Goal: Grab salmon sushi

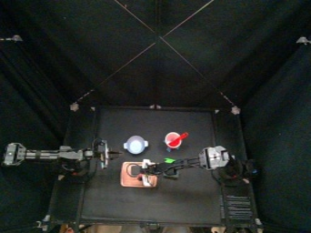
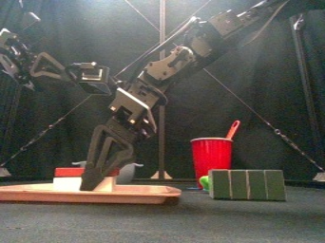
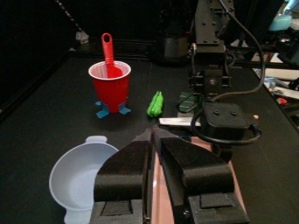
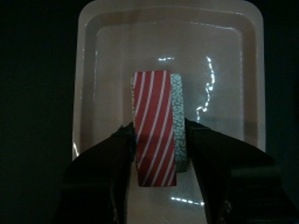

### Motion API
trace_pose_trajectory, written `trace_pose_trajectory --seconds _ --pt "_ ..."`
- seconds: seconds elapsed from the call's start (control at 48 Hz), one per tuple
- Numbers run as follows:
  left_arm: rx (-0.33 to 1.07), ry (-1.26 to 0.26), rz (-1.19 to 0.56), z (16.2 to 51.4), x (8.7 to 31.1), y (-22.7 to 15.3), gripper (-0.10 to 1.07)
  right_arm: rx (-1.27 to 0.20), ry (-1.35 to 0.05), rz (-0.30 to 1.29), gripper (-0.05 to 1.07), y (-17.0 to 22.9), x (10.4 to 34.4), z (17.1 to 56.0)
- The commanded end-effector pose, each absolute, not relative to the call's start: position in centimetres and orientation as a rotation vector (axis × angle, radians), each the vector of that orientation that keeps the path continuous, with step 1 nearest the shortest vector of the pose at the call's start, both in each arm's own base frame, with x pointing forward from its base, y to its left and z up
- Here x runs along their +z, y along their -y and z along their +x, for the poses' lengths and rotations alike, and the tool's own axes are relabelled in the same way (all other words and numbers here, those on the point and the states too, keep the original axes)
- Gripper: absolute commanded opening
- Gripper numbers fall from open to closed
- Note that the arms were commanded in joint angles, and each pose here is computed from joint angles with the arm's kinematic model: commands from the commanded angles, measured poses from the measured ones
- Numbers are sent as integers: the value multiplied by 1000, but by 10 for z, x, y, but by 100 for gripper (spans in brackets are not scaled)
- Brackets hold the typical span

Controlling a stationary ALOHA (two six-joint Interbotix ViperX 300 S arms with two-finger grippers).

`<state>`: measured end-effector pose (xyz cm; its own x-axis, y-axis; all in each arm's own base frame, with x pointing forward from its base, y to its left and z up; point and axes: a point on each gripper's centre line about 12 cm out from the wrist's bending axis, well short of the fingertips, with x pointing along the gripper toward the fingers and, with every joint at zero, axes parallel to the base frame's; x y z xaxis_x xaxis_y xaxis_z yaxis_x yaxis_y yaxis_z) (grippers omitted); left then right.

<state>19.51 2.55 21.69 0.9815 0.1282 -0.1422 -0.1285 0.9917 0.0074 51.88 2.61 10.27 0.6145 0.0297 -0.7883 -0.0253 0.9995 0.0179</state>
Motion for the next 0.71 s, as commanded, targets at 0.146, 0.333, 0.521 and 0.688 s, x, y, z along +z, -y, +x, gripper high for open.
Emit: trace_pose_trajectory --seconds 0.146,0.333,0.521,0.688 --pt "132 -128 -1 197 222 -26 55 31 -852 7 69 -25 135 525" --pt "132 -128 1 197 222 -26 55 32 -846 6 69 -26 144 523" --pt "132 -128 -1 197 222 -26 55 32 -844 6 69 -25 149 522" --pt "132 -126 -1 197 222 -26 55 32 -844 6 69 -25 149 522"
